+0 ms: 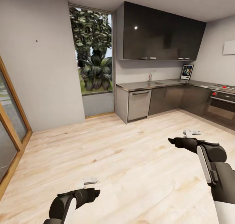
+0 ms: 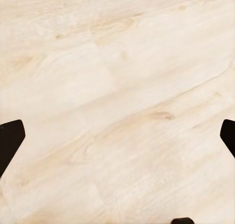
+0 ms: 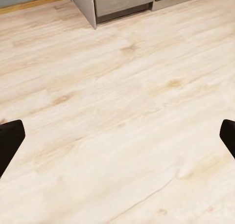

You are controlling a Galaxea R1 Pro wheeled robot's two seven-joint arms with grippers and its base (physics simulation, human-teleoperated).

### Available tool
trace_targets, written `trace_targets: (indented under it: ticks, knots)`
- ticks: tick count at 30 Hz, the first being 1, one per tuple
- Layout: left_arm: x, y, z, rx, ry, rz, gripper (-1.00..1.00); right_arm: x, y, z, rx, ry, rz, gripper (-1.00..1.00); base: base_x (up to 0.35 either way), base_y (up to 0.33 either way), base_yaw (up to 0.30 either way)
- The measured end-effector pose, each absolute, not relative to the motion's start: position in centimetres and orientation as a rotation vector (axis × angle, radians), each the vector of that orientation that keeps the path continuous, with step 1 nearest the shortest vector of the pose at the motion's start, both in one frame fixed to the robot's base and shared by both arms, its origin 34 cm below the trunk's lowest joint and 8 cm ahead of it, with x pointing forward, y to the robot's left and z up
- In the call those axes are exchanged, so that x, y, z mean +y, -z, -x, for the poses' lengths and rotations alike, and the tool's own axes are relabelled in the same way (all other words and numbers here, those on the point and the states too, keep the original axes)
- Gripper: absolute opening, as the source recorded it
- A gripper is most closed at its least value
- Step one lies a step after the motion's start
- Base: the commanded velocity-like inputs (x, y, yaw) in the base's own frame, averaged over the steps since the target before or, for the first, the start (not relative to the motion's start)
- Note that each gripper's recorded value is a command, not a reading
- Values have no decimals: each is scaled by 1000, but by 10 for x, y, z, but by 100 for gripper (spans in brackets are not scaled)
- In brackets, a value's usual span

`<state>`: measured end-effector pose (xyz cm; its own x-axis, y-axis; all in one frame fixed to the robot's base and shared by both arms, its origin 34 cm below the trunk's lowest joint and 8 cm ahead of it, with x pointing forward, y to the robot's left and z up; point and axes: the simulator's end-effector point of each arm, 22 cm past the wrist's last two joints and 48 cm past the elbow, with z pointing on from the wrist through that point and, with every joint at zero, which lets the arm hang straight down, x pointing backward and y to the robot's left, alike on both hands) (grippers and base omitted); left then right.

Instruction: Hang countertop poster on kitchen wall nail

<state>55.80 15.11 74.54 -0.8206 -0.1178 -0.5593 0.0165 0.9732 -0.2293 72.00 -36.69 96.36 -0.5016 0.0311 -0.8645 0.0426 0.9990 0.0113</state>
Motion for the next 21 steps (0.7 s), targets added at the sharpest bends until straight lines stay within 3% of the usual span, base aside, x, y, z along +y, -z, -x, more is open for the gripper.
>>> trace_targets:
  ticks: [21]
  knots:
    - [150,-732,-552,2550,296,72,100,-368,-964,-720,2096,13,-56,100,343,-17,0]
